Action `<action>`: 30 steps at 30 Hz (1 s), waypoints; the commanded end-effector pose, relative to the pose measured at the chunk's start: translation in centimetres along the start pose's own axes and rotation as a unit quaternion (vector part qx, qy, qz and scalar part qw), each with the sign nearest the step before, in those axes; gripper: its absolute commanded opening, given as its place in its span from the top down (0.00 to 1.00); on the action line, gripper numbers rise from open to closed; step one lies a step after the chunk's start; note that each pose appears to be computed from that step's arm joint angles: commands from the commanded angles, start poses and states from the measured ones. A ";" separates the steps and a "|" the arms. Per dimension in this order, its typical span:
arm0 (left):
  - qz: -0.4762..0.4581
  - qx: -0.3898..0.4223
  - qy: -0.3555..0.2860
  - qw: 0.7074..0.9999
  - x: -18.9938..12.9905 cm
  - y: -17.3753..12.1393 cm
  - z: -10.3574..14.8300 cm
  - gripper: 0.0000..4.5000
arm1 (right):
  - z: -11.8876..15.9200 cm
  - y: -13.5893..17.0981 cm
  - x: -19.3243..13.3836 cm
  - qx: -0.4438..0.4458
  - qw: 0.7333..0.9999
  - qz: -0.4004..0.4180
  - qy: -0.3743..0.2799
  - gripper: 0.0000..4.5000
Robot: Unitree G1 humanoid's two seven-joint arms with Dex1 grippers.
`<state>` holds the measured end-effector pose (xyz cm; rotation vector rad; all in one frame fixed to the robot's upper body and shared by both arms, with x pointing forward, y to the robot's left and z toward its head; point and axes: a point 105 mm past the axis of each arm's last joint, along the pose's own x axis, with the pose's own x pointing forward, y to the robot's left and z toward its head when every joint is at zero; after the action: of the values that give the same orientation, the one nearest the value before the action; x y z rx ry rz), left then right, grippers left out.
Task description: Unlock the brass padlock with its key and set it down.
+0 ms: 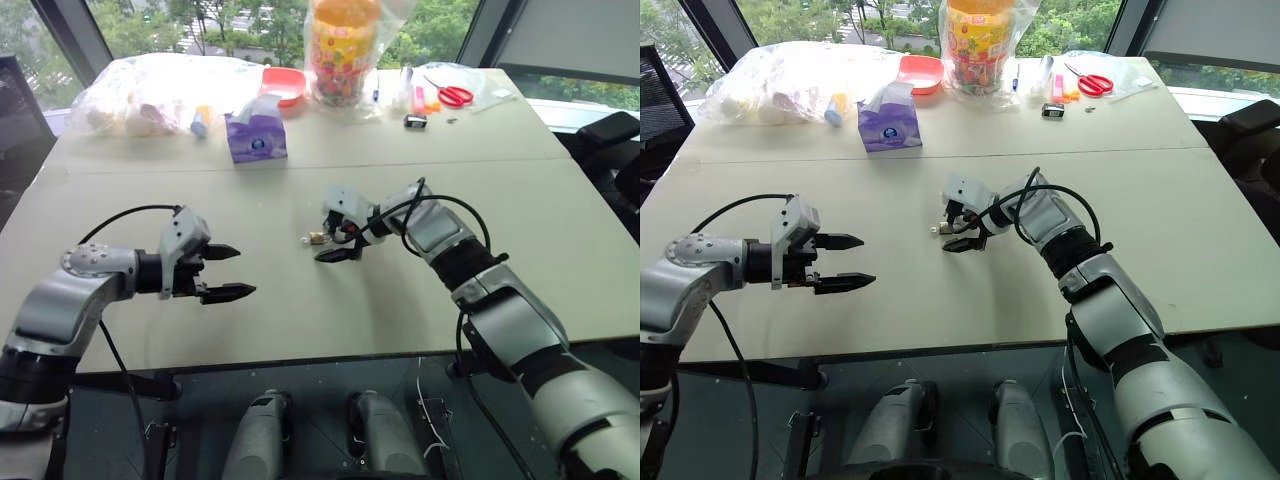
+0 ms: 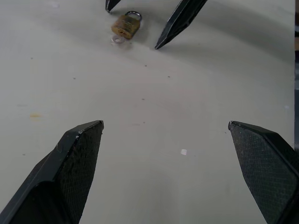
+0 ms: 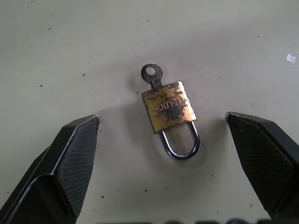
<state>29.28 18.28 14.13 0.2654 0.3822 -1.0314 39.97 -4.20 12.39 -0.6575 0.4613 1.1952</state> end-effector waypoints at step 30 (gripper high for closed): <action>-0.072 -0.125 -0.235 0.961 4.1 3.8 9.1 0.00 | 7.4 0.5 -7.7 -0.321 0.908 -0.228 -0.140 0.86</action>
<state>35.86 13.28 19.00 -0.2175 0.1547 -1.1184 37.36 -4.34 20.68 -1.0352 -0.2557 1.0083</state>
